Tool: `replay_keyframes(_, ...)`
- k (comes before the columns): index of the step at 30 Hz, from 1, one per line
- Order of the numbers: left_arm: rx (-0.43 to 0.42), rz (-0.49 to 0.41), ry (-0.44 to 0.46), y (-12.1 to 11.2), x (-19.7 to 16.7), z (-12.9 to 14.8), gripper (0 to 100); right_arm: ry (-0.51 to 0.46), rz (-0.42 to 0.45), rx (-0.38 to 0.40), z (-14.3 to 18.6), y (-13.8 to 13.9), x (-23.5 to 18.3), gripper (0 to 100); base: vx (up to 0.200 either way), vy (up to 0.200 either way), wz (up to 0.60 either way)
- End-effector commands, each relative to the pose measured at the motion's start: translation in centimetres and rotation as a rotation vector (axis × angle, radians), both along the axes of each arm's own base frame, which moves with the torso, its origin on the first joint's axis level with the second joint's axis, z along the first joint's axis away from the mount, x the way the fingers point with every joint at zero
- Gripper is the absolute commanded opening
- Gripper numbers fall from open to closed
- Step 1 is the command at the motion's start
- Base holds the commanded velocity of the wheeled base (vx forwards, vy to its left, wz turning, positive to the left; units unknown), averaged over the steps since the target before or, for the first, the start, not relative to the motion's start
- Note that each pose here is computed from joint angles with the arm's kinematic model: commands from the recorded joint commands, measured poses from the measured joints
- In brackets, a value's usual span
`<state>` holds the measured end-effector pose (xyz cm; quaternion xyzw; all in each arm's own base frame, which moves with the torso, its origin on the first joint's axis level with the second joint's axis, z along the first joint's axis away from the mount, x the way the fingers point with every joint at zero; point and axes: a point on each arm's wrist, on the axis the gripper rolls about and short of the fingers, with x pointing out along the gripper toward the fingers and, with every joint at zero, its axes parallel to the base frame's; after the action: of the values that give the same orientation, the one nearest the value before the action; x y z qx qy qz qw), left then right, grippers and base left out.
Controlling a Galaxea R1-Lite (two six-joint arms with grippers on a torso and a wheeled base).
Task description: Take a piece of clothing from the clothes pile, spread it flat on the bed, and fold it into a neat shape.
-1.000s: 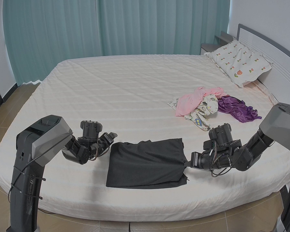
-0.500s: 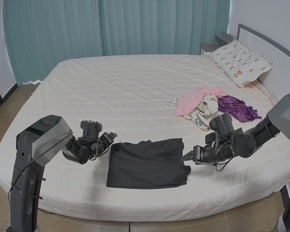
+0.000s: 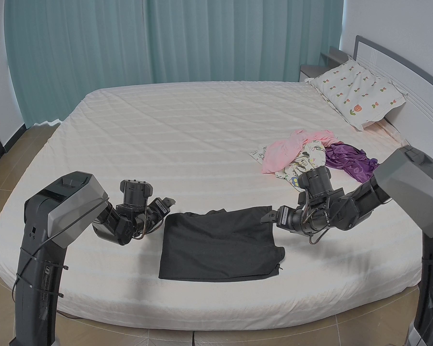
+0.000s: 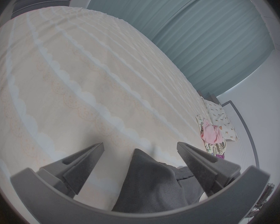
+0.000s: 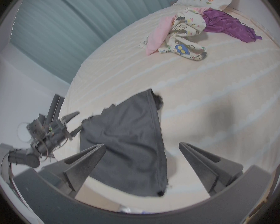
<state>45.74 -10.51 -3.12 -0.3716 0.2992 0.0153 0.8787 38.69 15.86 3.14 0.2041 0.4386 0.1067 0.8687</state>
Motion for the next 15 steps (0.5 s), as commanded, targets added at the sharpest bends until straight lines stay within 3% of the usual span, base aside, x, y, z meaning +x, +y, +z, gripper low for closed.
replay_keyframes(1,0.0,-0.009,0.004,-0.1,-0.2,0.0,100,-0.003,-0.069,-0.001,-4.9,1.2,3.1,100,0.0,0.0,0.0)
replay_keyframes(8,-0.011,-0.119,0.039,-0.2,-1.4,-0.3,100,-0.049,-0.122,-0.012,-5.4,1.0,4.6,100,0.0,0.0,0.0)
replay_keyframes(15,-0.012,-0.183,0.018,-0.2,-2.4,-0.5,100,-0.155,-0.143,0.056,-5.6,1.3,5.5,100,0.0,0.0,0.0)
